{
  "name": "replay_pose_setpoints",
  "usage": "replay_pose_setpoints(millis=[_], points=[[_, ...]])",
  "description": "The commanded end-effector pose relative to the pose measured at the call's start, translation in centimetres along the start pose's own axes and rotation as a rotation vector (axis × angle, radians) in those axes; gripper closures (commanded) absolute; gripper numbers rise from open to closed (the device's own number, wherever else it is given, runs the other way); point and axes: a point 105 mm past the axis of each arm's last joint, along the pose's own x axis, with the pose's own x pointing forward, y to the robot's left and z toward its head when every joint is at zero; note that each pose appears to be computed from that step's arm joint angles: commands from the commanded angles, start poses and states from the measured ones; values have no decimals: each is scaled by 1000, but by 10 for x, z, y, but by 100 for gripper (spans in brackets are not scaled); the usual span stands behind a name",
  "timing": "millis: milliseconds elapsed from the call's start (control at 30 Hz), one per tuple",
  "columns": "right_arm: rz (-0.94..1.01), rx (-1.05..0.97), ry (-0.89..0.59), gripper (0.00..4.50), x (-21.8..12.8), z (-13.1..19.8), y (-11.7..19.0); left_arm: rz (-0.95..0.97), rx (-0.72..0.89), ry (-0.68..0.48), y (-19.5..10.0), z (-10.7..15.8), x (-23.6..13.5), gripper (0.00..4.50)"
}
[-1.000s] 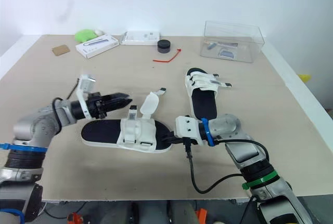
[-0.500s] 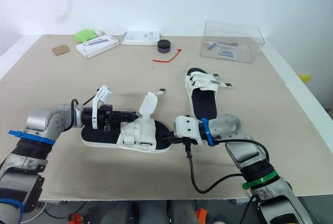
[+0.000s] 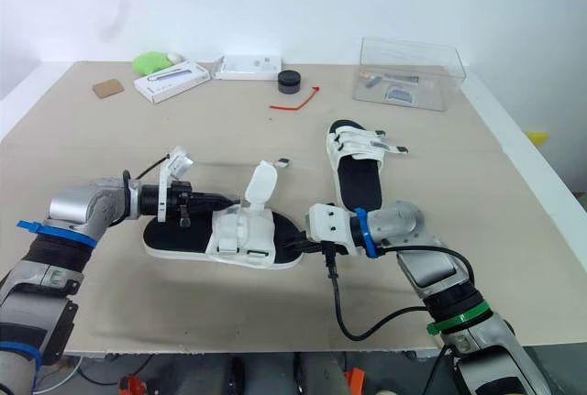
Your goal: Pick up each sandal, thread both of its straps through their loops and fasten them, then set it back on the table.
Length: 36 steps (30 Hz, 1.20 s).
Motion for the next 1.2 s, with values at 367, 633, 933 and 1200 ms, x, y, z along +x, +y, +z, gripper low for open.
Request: replay_pose_setpoints(millis=[367, 633, 933, 1200], points=[[-2, 6, 25, 450, 0, -5, -2, -37, 7, -196, -4, 70, 11, 313], [-6, 4, 23, 450, 0, -5, -1, -147, -147, -77, -15, 51, 33, 6], [-17, -2, 22, 450, 1, -5, -2, -313, -284, -74, -36, 68, 56, 6], [-28, 3, 31, 450, -3, -6, 2, -344, -308, -162, -41, 92, 63, 6]])
